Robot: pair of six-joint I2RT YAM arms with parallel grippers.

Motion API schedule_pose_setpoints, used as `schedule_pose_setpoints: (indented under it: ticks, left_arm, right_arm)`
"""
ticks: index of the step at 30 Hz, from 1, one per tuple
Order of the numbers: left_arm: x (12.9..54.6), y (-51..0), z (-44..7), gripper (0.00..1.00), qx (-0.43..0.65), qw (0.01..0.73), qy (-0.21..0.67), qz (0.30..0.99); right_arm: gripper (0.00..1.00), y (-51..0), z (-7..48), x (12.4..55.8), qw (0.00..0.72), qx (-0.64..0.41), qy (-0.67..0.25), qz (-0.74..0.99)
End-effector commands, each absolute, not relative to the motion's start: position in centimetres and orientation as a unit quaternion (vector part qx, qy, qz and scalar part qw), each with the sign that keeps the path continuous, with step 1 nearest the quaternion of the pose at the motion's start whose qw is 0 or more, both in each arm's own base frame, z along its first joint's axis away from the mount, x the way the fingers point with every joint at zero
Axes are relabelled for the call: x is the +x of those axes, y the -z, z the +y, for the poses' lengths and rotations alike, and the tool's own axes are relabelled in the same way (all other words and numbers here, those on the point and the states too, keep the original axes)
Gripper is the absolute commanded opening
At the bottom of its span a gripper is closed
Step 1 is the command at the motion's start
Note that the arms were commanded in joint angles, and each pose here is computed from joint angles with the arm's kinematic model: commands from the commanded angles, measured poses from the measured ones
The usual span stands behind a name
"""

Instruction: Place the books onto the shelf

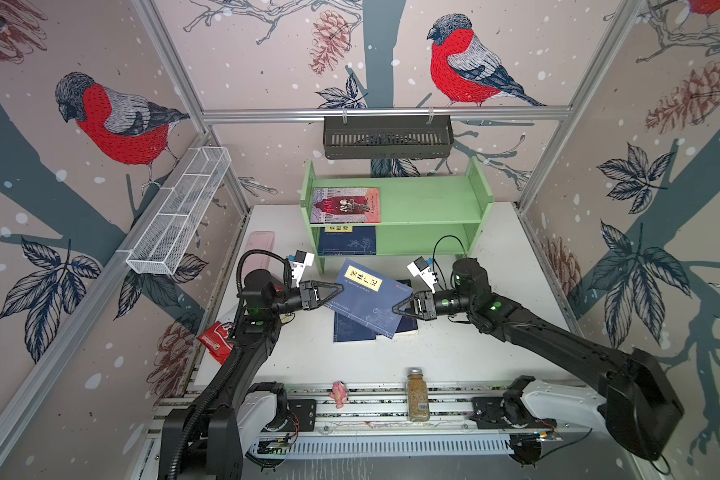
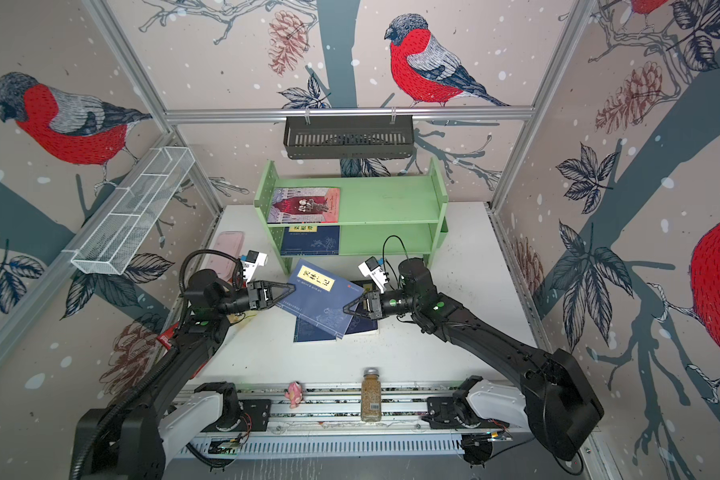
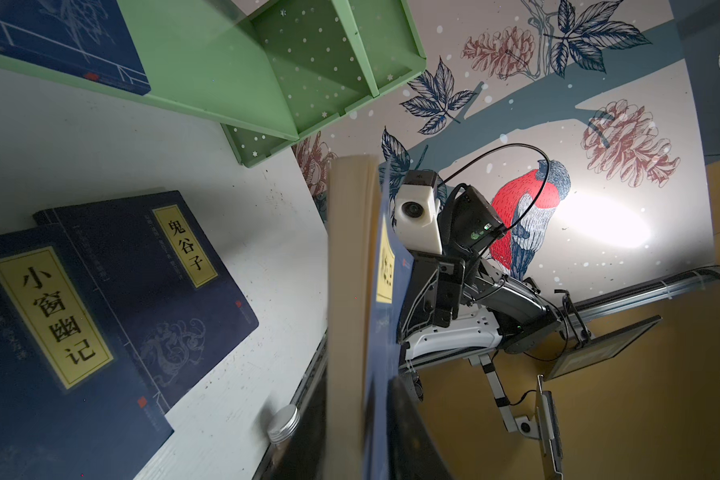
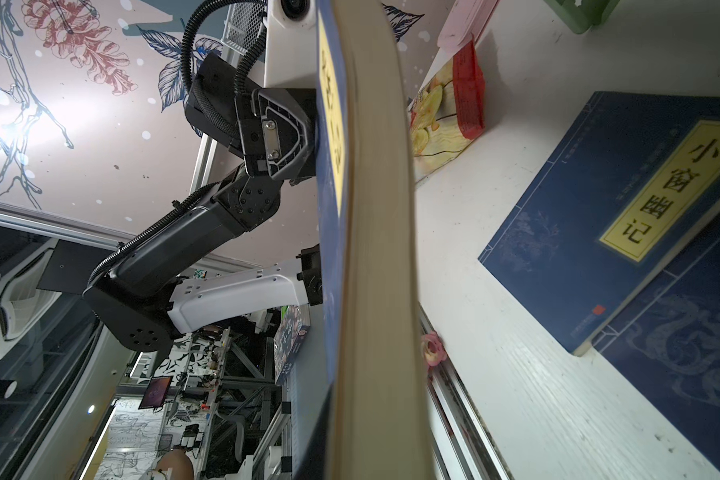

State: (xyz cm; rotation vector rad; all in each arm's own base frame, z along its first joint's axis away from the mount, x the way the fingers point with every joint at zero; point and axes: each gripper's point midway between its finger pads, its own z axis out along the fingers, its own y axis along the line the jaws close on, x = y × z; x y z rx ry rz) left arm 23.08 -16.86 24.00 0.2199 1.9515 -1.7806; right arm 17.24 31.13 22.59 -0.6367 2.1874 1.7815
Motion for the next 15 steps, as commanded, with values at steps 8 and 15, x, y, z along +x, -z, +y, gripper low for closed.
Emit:
schedule_pose_setpoints:
  ticks: [8, 15]
  left_arm:
    - [23.6, -25.6, -16.6, 0.00, 0.079, 0.272, 0.647, 0.708]
    - [25.2, -27.1, -16.4, 0.00, 0.073, 0.281, 0.647, 0.705]
  right_arm:
    - [0.44, -22.7, 31.0, 19.1, 0.162, -0.196, -0.606, 0.754]
    - [0.51, -22.4, 30.9, 20.2, 0.191, -0.145, -0.627, 0.742]
